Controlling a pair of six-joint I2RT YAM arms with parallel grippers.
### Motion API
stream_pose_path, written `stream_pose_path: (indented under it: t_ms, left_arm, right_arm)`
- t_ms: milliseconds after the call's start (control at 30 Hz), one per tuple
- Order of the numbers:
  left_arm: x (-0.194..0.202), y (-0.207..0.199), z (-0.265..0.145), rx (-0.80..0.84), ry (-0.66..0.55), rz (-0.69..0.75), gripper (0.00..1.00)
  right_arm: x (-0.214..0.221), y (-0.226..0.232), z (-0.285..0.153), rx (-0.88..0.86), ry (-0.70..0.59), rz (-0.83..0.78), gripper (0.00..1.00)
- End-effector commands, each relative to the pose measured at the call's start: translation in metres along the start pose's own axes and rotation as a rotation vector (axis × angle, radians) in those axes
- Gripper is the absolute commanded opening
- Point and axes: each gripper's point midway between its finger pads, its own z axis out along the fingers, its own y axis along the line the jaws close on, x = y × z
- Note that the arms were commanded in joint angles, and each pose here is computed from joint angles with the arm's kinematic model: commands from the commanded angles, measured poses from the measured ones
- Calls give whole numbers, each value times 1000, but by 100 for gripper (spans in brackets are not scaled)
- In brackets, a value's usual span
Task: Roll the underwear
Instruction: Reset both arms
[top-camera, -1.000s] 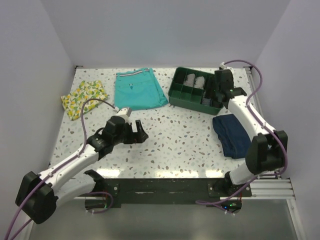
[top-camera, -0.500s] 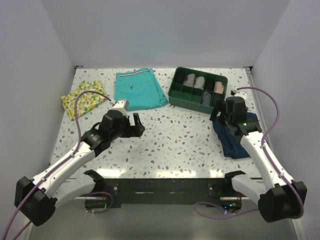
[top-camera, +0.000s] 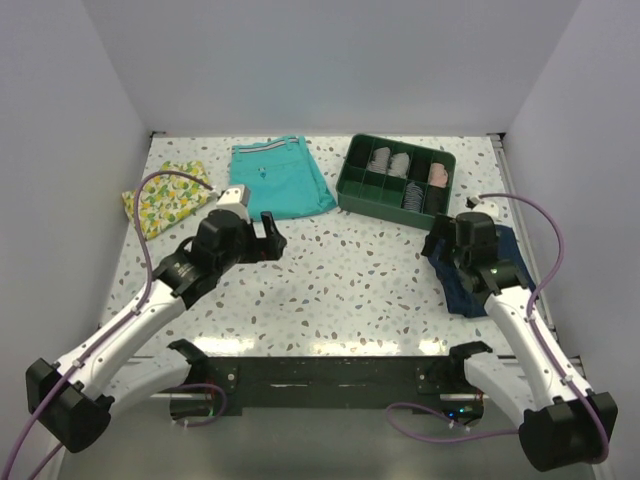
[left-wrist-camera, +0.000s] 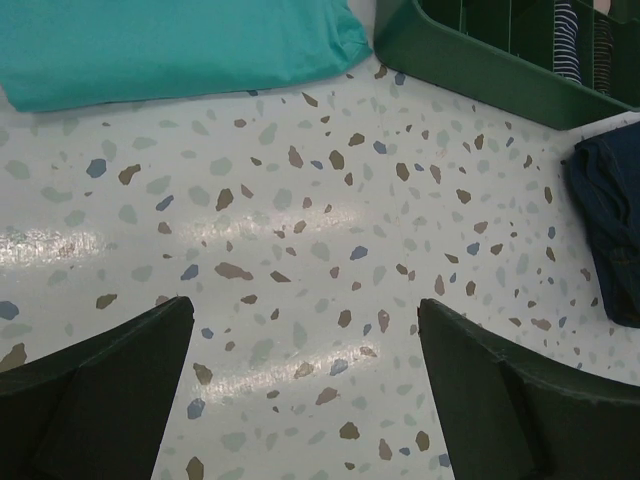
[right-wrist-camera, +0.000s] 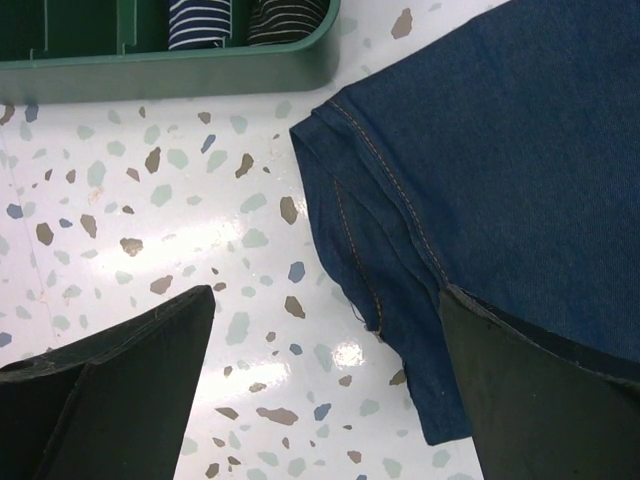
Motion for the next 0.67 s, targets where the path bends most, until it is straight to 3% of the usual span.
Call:
stream_pose_path:
  t_ms: [0, 633]
  left_arm:
    - [-29, 1, -7, -38, -80, -8, 100]
    - [-49, 9, 23, -130, -158, 15, 100]
  right_arm:
    - [-8, -3, -1, 13, -51, 16, 98]
    - [2, -5, 3, 14, -37, 25, 99]
